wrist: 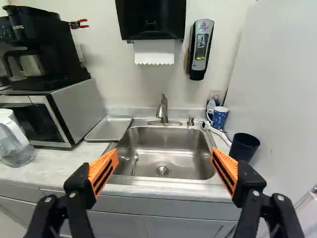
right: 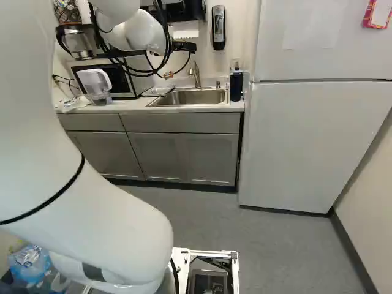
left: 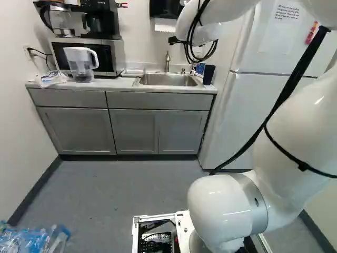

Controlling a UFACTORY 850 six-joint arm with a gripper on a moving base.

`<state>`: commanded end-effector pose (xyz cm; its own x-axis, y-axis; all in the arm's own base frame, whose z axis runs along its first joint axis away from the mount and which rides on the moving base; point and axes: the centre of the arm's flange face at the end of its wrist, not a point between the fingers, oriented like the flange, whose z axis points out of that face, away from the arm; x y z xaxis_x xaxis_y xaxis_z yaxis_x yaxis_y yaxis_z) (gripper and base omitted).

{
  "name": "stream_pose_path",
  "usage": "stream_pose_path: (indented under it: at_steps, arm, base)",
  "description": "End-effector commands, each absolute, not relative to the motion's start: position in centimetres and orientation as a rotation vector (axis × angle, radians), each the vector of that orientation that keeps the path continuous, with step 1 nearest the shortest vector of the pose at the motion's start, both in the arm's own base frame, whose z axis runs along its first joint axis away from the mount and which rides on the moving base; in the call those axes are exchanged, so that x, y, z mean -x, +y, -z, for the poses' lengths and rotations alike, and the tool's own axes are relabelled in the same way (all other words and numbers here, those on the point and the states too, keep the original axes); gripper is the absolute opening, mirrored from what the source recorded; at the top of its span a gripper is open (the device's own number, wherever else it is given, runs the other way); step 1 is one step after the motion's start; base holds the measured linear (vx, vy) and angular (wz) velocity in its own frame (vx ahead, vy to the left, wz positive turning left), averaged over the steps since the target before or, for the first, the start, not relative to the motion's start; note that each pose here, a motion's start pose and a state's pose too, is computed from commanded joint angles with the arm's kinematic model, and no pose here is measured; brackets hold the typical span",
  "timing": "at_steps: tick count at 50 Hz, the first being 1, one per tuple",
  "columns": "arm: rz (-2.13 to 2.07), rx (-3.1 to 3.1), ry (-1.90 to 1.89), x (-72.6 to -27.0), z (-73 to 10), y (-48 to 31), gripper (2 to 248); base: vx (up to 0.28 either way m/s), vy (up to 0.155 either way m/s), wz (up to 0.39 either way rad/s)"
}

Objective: Rinse the cup and place it in the tray

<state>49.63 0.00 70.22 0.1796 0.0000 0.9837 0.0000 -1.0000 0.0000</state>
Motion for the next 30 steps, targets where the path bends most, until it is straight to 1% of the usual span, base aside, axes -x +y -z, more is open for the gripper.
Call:
stream_pose_path:
  at_steps: [20,30]
  arm:
    - [-2.012,-2.413,0.000,-49.63,-70.22,0.00,247]
    - [-2.012,-2.413,0.000,-49.63,-70.22,0.00,247]
  base:
    - [0.000,0.000,0.000]
    - [0.062,0.030,0.005]
